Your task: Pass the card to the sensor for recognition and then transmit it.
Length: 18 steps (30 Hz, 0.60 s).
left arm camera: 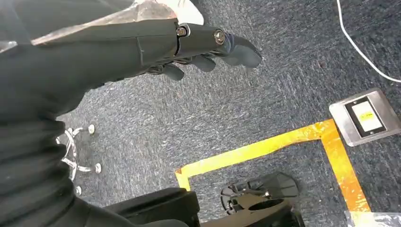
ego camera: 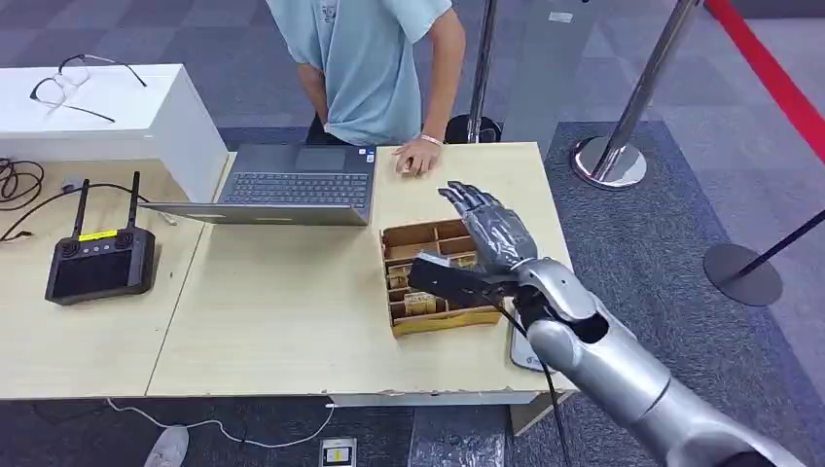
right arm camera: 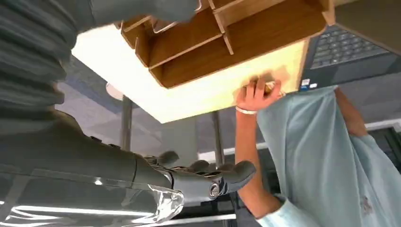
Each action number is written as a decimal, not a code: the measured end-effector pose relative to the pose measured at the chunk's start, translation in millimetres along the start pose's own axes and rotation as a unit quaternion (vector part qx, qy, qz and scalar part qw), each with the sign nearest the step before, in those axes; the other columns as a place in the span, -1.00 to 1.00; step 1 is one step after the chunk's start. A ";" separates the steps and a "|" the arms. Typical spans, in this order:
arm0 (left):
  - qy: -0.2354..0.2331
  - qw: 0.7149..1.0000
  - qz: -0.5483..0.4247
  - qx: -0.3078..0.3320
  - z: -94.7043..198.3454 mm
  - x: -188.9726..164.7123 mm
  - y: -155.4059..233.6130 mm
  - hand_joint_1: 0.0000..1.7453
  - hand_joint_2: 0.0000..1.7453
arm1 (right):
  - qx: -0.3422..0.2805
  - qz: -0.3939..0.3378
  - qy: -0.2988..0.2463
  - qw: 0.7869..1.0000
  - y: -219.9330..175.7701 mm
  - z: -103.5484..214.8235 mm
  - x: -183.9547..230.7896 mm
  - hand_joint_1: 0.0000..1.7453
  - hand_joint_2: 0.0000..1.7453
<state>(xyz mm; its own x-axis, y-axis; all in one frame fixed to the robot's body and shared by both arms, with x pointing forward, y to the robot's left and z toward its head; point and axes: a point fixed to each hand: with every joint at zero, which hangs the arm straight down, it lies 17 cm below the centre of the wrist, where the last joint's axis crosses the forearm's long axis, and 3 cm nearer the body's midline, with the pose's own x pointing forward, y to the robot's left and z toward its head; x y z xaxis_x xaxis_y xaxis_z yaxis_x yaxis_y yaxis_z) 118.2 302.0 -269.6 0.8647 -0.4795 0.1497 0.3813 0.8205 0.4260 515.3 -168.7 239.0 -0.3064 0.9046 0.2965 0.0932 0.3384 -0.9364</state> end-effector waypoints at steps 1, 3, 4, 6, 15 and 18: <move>0.000 1.000 0.000 0.000 0.0 -0.1 -0.1 -1.00 1.00 | 0.002 -0.001 0.002 1.000 1.8 -0.7 -1.2 0.58 1.00; -0.001 1.000 0.000 0.000 0.0 0.2 0.1 -1.00 1.00 | 0.005 0.001 0.006 1.000 6.1 -1.8 -4.5 0.56 1.00; -0.001 1.000 0.000 0.000 0.0 0.4 0.1 -1.00 1.00 | 0.008 0.000 0.008 1.000 8.8 -1.8 -6.1 0.52 1.00; -0.002 1.000 0.000 0.000 0.0 0.3 0.0 -1.00 1.00 | 0.014 0.001 0.011 1.000 13.7 -1.7 -8.6 0.48 1.00; -0.002 1.000 0.000 0.000 0.0 0.5 0.0 -1.00 1.00 | 0.028 -0.001 0.032 0.999 29.3 -1.4 -24.8 -0.24 1.00; -0.003 1.000 -0.001 0.000 0.0 0.6 0.0 -1.00 1.00 | 0.030 0.001 0.036 0.999 32.3 -1.2 -28.7 -0.30 1.00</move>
<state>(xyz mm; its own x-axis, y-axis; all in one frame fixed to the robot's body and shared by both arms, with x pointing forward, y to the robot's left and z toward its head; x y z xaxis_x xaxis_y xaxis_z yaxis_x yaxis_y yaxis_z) 118.7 301.8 -269.5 0.8624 -0.4823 0.1537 0.3822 0.8195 0.4270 528.2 -183.4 200.4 -0.2371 0.9221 0.3057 0.0352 0.3226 -0.9459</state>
